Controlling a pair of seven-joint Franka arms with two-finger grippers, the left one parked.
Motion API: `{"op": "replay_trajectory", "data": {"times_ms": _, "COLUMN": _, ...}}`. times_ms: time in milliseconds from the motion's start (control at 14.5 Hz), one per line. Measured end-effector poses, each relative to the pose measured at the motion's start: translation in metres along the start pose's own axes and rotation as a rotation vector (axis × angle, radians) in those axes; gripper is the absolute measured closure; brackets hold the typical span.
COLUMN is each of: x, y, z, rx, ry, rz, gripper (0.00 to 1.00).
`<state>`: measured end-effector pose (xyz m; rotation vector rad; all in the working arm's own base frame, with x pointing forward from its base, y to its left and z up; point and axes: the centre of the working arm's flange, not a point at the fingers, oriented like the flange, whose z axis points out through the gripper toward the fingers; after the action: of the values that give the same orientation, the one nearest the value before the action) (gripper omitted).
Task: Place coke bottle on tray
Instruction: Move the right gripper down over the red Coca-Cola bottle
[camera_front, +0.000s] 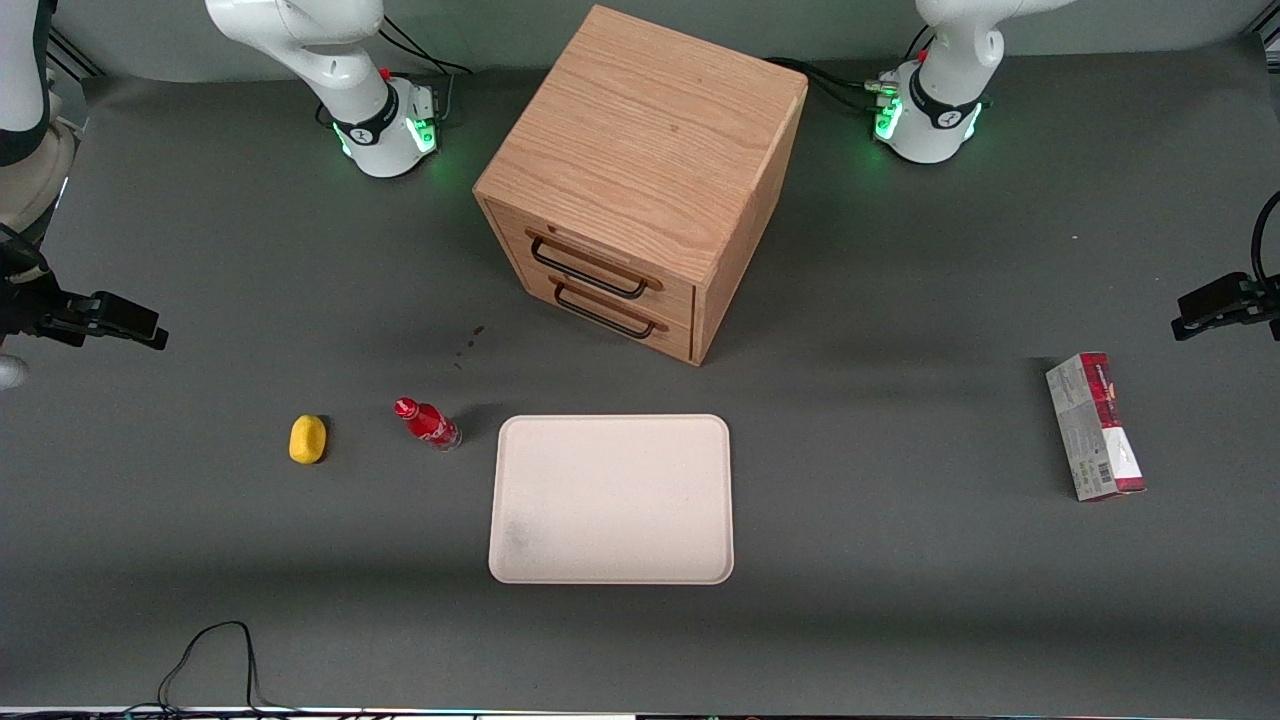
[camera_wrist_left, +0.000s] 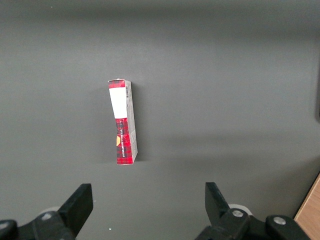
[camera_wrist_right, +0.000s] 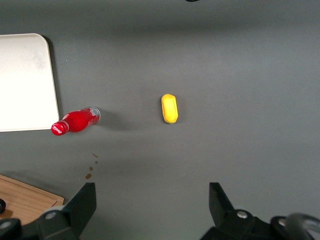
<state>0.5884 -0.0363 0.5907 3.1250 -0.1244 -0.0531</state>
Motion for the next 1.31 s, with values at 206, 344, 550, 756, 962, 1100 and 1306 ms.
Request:
{"op": "replay_trajectory", "data": {"times_ms": 206, "x": 0.0, "y": 0.0, "z": 0.0, "rx": 0.0, "ry": 0.0, "rz": 0.0, "gripper": 0.0}}
{"op": "replay_trajectory", "data": {"times_ms": 344, "x": 0.0, "y": 0.0, "z": 0.0, "rx": 0.0, "ry": 0.0, "rz": 0.0, "gripper": 0.0}}
{"op": "replay_trajectory", "data": {"times_ms": 550, "x": 0.0, "y": -0.006, "z": 0.0, "rx": 0.003, "ry": 0.0, "rz": -0.009, "gripper": 0.0}}
{"op": "replay_trajectory", "data": {"times_ms": 756, "x": -0.003, "y": -0.051, "z": 0.0, "rx": 0.004, "ry": 0.0, "rz": -0.06, "gripper": 0.0}}
{"op": "replay_trajectory", "data": {"times_ms": 962, "x": -0.012, "y": -0.118, "z": 0.001, "rx": 0.001, "ry": -0.001, "rz": -0.089, "gripper": 0.0}}
{"op": "replay_trajectory", "data": {"times_ms": 1100, "x": -0.017, "y": -0.153, "z": 0.008, "rx": -0.003, "ry": -0.006, "rz": -0.122, "gripper": 0.0}}
{"op": "replay_trajectory", "data": {"times_ms": 1306, "x": -0.015, "y": -0.171, "z": 0.019, "rx": -0.007, "ry": -0.014, "rz": -0.134, "gripper": 0.0}}
